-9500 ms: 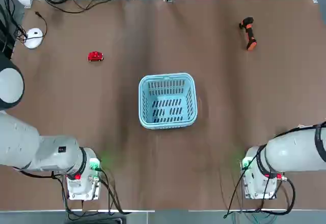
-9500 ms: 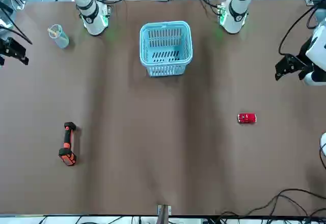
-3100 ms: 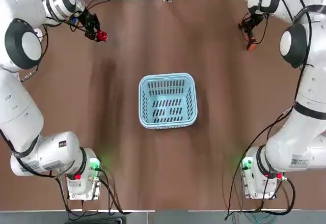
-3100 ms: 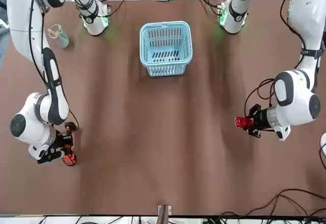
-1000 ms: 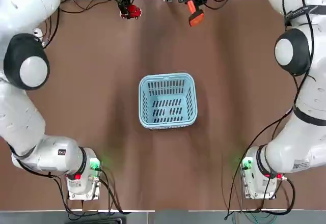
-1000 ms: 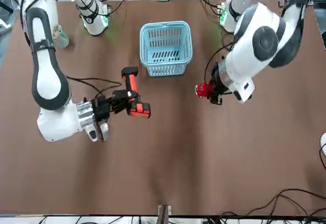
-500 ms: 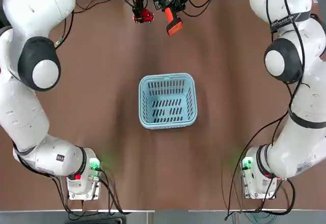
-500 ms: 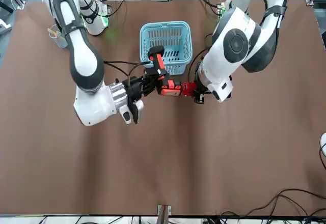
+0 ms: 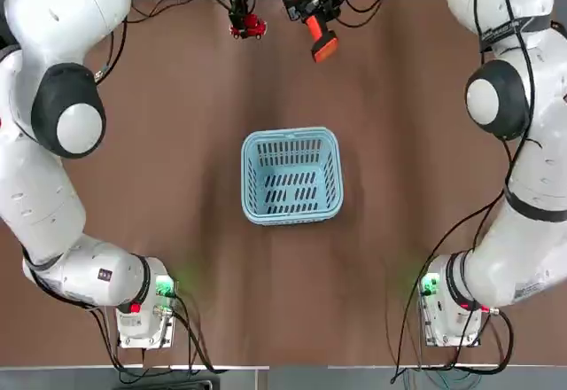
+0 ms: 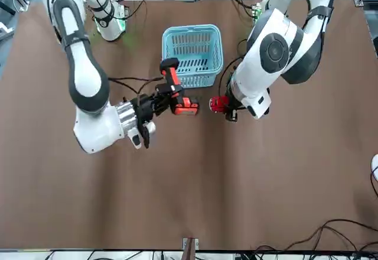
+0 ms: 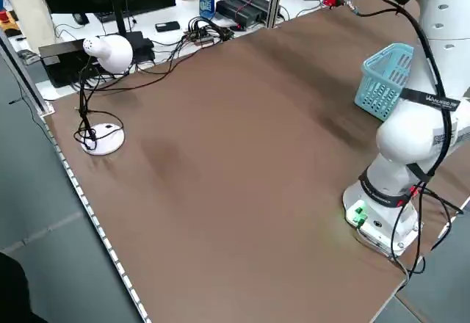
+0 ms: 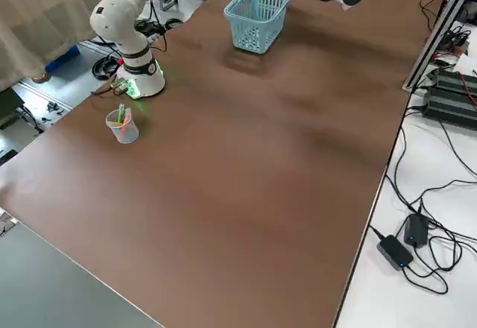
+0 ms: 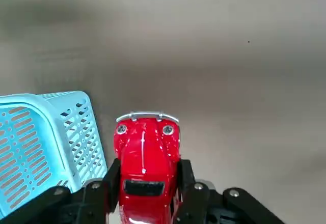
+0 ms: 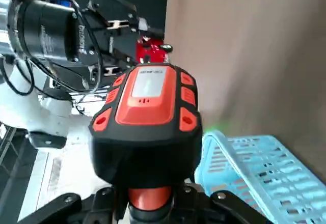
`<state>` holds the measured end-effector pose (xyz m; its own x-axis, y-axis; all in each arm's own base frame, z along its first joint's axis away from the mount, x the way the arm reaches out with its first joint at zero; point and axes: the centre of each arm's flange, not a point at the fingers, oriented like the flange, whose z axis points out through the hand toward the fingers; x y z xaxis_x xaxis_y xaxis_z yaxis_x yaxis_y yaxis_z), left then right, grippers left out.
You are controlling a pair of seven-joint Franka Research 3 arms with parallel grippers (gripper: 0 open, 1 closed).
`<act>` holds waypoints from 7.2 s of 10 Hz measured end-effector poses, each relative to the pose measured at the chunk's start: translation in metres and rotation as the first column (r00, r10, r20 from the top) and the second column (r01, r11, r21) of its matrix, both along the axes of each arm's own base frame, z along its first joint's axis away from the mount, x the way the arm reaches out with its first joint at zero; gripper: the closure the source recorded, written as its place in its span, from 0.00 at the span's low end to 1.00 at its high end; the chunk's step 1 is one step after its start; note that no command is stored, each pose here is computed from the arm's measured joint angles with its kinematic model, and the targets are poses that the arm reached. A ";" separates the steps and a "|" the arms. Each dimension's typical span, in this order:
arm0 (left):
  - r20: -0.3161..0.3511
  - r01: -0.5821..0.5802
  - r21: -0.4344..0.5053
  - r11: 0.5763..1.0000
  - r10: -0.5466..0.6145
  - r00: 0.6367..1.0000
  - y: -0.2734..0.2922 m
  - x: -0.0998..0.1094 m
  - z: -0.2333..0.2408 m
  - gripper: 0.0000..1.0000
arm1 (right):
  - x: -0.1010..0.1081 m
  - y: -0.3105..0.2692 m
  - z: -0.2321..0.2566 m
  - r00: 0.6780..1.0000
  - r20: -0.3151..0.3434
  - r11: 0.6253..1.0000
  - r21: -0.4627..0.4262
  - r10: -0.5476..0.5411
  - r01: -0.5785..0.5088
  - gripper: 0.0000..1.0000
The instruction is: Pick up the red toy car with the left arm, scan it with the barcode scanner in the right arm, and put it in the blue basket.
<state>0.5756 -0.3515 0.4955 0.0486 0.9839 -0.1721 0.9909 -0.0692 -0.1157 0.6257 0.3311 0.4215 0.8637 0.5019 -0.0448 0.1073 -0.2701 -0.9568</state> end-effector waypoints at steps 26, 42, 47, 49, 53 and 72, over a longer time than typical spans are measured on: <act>0.006 0.009 -0.003 1.000 -0.009 1.000 -0.002 -0.002 0.004 0.51 | 0.007 -0.028 0.025 0.998 -0.032 0.983 -0.173 -0.061 0.054 0.63; -0.072 0.554 0.088 0.828 -0.549 0.833 -0.202 -0.214 -0.053 0.51 | 0.054 -0.375 0.087 0.864 0.442 0.215 -0.844 -0.240 0.491 0.63; -0.060 0.609 0.097 0.787 -0.607 0.793 -0.213 -0.263 -0.092 0.51 | 0.088 -0.403 -0.063 0.856 0.440 0.172 -0.853 -0.272 0.493 0.63; -0.059 0.620 0.096 0.778 -0.618 0.784 -0.211 -0.269 -0.104 0.51 | 0.096 -0.400 -0.099 0.854 0.444 0.169 -0.851 -0.271 0.497 0.63; -0.025 0.642 0.080 0.762 -0.643 0.766 -0.210 -0.269 -0.111 0.51 | 0.105 -0.392 -0.152 0.847 0.458 0.167 -0.844 -0.272 0.510 0.63; -0.030 0.688 0.088 0.720 -0.688 0.725 -0.199 -0.283 -0.129 0.51 | 0.104 -0.360 -0.200 0.894 0.428 0.282 -0.849 -0.132 0.448 0.37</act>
